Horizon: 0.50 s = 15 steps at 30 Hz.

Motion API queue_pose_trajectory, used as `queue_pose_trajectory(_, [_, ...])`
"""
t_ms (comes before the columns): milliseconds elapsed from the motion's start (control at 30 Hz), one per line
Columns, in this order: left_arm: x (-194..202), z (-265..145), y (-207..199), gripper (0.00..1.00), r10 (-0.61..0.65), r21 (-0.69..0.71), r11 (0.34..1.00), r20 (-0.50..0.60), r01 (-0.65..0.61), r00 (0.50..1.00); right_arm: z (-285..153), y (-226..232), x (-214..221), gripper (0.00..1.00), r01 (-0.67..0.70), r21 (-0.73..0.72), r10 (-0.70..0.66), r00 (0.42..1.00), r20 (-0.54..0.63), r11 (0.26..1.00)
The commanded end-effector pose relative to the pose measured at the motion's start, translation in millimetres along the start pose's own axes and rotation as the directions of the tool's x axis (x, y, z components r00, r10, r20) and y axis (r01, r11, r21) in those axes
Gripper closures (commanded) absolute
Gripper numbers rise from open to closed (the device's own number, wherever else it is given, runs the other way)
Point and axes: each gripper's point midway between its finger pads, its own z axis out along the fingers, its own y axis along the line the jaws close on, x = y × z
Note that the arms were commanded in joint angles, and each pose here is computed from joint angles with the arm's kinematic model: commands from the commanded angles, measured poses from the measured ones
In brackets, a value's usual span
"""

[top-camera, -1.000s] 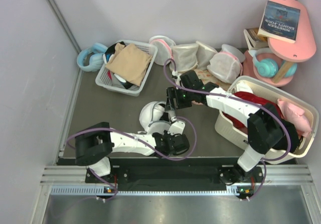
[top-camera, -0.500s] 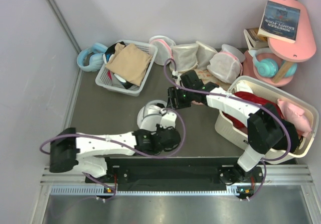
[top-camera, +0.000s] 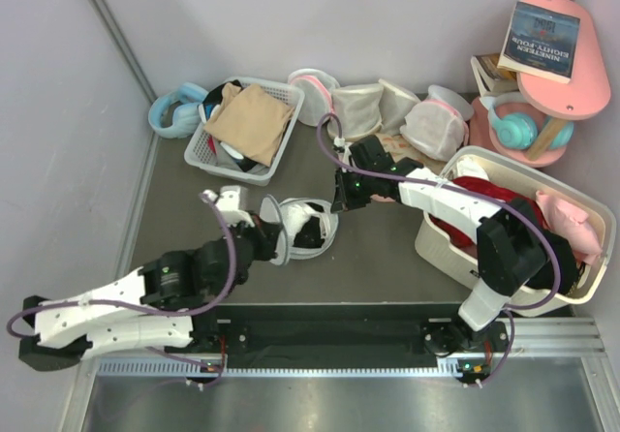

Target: Unzip the laundry bag and remove the bra

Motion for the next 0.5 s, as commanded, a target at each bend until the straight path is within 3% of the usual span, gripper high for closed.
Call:
queue_pose_trajectory(0, [-36,-17,49,1.0,-0.018,-0.156,0.987,0.135,0.04,0.991,-11,-9,-9,1.0,0.021,0.048,-0.022,1.0,0.021,0.999])
queue_pose_trajectory(200, [-51,-32,79,1.0,0.027,-0.268,0.963,0.178,0.022,0.984,-23,-15,-7,1.0,0.04,0.096,-0.043,0.999,0.025,0.995])
queue_pose_trajectory(467, [-26,-21,105,1.0,0.119,-0.436,0.897,0.072,-0.076,0.99,-35,-15,-10,1.0,0.044,0.114,-0.049,0.998,0.045,0.993])
